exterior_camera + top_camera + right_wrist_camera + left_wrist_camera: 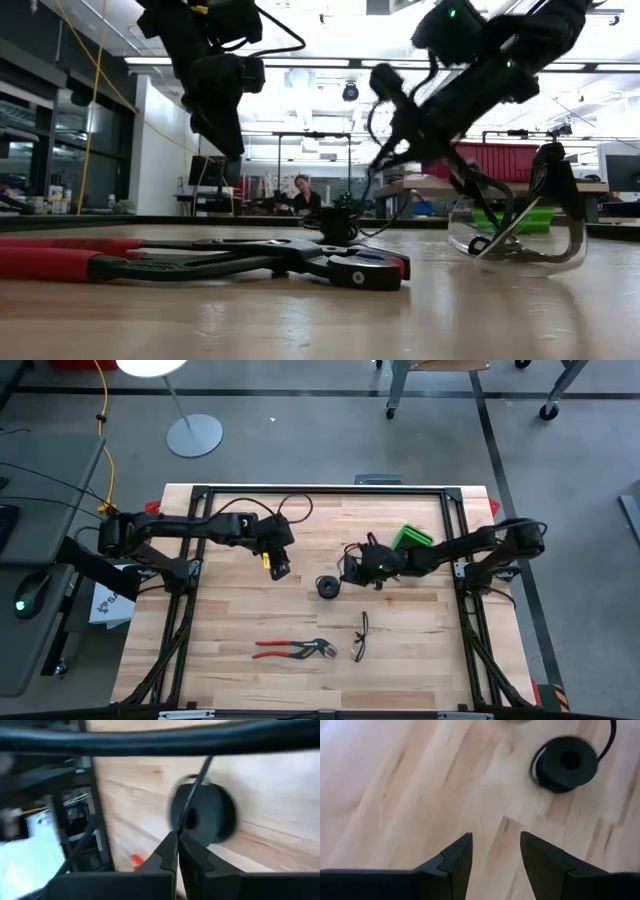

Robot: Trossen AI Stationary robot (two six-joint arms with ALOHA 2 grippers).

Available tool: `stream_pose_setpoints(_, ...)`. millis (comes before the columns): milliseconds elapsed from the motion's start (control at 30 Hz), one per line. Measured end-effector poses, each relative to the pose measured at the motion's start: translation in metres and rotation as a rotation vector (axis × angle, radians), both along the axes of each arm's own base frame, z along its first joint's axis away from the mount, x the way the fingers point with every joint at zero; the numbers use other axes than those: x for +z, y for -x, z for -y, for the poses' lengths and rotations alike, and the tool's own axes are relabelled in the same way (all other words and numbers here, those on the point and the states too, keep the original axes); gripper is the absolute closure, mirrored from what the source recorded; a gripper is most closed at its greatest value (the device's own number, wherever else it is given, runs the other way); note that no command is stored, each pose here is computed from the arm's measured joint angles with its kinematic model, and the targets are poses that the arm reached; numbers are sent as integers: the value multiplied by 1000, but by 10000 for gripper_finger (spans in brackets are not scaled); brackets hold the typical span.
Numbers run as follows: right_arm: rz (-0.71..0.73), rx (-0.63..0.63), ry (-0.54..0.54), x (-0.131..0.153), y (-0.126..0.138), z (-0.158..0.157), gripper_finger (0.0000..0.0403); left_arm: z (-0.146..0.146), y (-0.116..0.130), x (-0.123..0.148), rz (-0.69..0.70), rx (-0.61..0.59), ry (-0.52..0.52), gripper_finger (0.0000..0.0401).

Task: Coil cords
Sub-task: Uncoil the black wire from the black spool

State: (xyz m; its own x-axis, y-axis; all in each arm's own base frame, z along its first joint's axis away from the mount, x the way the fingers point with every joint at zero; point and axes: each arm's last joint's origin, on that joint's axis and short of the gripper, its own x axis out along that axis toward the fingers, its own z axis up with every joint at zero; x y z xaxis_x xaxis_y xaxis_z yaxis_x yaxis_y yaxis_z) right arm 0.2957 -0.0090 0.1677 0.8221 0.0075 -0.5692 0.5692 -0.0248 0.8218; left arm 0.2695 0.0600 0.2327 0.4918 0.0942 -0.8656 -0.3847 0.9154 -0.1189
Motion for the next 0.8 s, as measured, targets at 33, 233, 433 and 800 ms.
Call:
stream_pose_setpoints(33,30,4,21,8,2,3,401,-2,0,3,24,20,14,240)
stream_pose_setpoints(233,231,1,179,62,21,24,403,-14,-3,47,272,54,9,240)
stream_pose_setpoints(433,469,24,406,144,35,41,403,-18,-5,115,545,56,-90,240)
stream_pose_setpoints(800,562,98,983,317,62,51,403,-16,13,204,672,1,-357,240)
